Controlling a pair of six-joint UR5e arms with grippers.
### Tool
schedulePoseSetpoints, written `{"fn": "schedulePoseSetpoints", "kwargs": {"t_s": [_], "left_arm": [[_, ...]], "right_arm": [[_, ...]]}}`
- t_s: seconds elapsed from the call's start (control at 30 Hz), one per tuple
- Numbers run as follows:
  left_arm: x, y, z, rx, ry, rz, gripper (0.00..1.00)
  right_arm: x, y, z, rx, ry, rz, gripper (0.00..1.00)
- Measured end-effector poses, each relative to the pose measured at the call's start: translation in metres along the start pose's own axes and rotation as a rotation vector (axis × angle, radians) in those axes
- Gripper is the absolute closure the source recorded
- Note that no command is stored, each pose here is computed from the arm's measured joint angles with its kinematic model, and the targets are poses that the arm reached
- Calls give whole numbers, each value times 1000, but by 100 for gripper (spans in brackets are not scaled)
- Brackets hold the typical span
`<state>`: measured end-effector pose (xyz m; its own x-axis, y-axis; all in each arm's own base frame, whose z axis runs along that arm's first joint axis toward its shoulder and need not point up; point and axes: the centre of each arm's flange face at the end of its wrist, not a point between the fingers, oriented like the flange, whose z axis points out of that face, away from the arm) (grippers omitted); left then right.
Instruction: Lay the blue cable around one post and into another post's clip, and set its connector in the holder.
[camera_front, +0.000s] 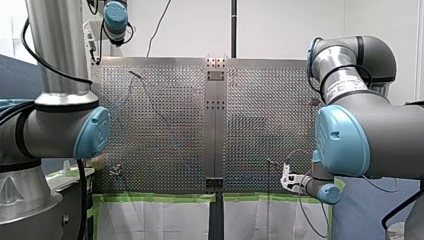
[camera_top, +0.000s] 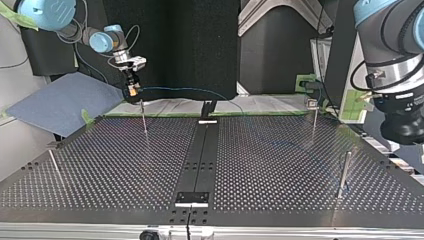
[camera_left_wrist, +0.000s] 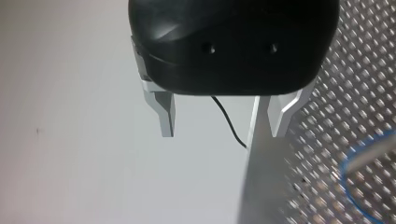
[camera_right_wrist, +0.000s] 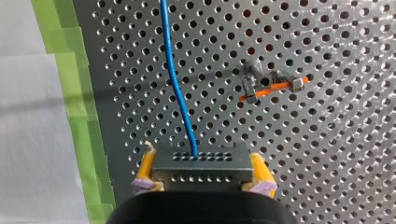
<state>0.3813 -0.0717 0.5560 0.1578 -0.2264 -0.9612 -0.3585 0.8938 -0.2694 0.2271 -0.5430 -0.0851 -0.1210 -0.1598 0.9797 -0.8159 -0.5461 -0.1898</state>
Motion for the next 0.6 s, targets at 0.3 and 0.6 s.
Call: {"fn": "schedulePoseSetpoints", "kwargs": {"t_s": [0.3, 0.6], "left_arm": [[-40, -23, -29, 120, -11, 63, 1], [-9, -27, -31, 119, 114, 176, 1]], "right_arm": [[0, 0, 0, 0, 0, 1, 100], [0, 0, 0, -1, -2, 2, 100]]}}
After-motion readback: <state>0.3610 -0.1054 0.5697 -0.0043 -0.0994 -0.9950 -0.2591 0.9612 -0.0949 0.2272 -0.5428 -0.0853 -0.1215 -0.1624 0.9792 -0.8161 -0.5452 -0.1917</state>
